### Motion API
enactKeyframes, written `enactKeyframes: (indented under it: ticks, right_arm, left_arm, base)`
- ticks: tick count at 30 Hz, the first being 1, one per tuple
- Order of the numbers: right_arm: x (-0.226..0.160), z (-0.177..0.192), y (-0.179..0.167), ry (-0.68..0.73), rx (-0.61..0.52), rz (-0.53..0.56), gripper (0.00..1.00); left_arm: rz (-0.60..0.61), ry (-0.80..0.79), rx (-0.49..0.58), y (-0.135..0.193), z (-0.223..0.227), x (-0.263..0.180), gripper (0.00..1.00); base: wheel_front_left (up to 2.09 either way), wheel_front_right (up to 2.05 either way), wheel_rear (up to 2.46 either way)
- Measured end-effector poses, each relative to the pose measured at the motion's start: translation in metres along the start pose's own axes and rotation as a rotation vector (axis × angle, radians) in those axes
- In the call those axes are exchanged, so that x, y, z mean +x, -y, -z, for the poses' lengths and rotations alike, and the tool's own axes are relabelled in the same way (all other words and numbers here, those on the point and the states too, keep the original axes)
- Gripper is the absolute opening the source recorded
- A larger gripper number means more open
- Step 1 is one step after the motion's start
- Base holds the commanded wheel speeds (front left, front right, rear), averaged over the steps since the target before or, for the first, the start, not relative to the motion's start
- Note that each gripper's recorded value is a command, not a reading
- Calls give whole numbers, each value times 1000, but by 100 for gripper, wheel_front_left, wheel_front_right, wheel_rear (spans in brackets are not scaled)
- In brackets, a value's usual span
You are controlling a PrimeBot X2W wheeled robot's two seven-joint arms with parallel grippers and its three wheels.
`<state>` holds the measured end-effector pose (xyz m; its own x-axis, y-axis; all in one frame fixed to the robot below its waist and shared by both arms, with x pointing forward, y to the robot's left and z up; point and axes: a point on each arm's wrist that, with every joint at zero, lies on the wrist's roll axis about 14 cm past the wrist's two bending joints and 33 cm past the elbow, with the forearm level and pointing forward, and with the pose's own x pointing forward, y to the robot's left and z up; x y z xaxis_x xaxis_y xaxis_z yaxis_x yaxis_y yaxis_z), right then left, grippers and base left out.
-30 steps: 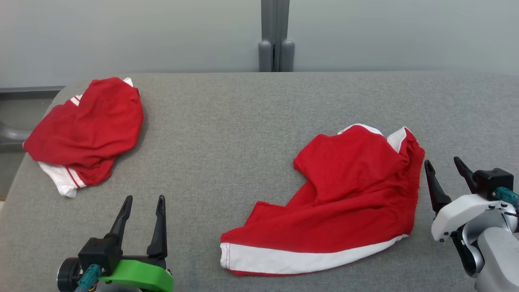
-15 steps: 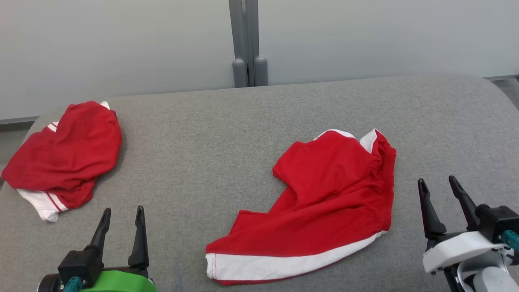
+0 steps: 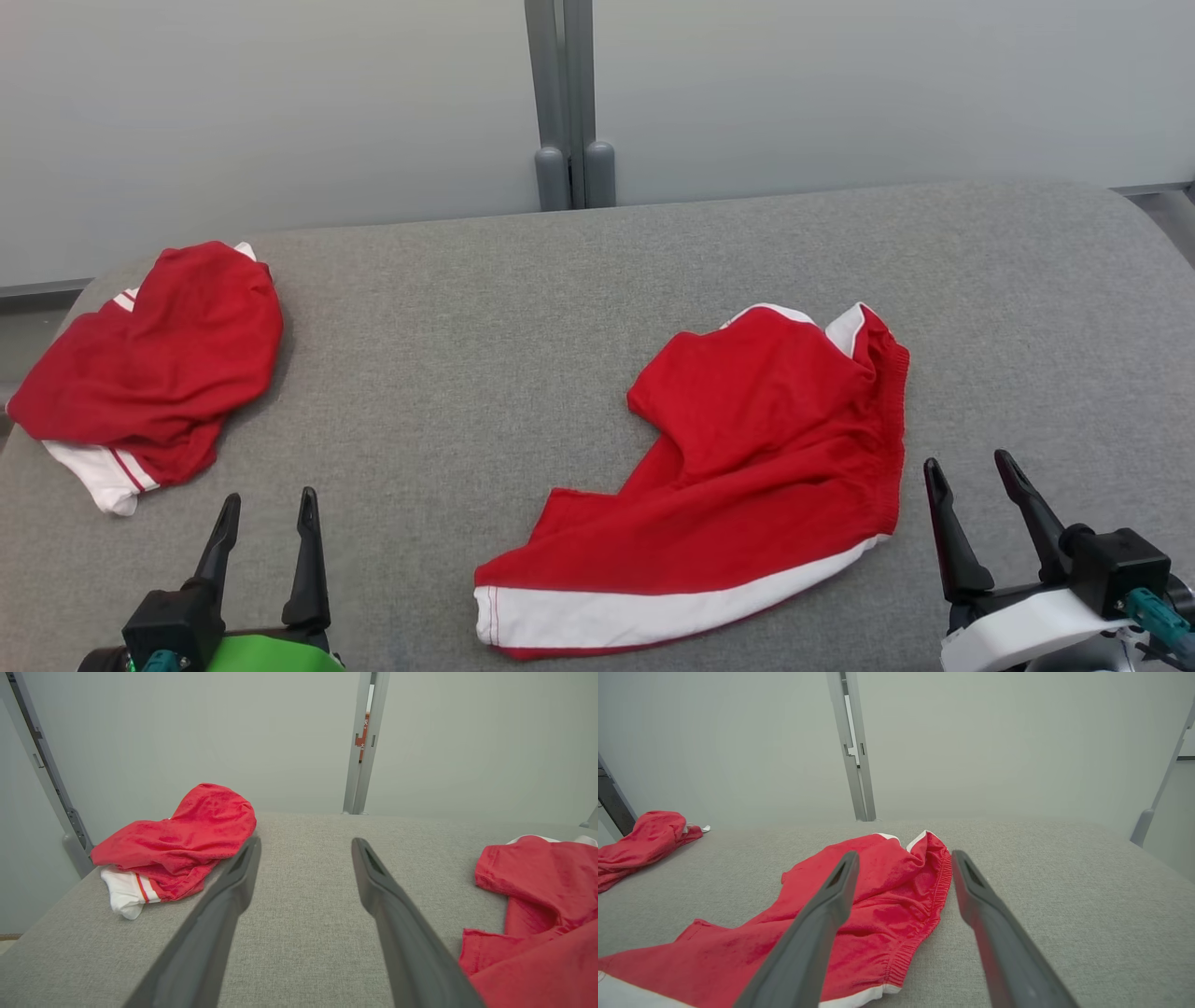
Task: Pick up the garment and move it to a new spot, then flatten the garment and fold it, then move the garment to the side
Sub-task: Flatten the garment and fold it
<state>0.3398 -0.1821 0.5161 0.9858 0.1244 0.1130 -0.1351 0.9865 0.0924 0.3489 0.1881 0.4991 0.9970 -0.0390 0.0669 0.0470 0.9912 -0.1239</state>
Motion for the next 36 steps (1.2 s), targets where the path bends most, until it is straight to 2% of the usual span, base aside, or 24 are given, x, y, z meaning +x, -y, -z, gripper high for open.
enactKeyframes:
  ticks: [36]
  right_arm:
    - [-1, 14, -8, -46, -13, -30, 100]
  left_arm:
    - [-27, -14, 11, -9, 4, -7, 100]
  base:
    - [0, 0, 0]
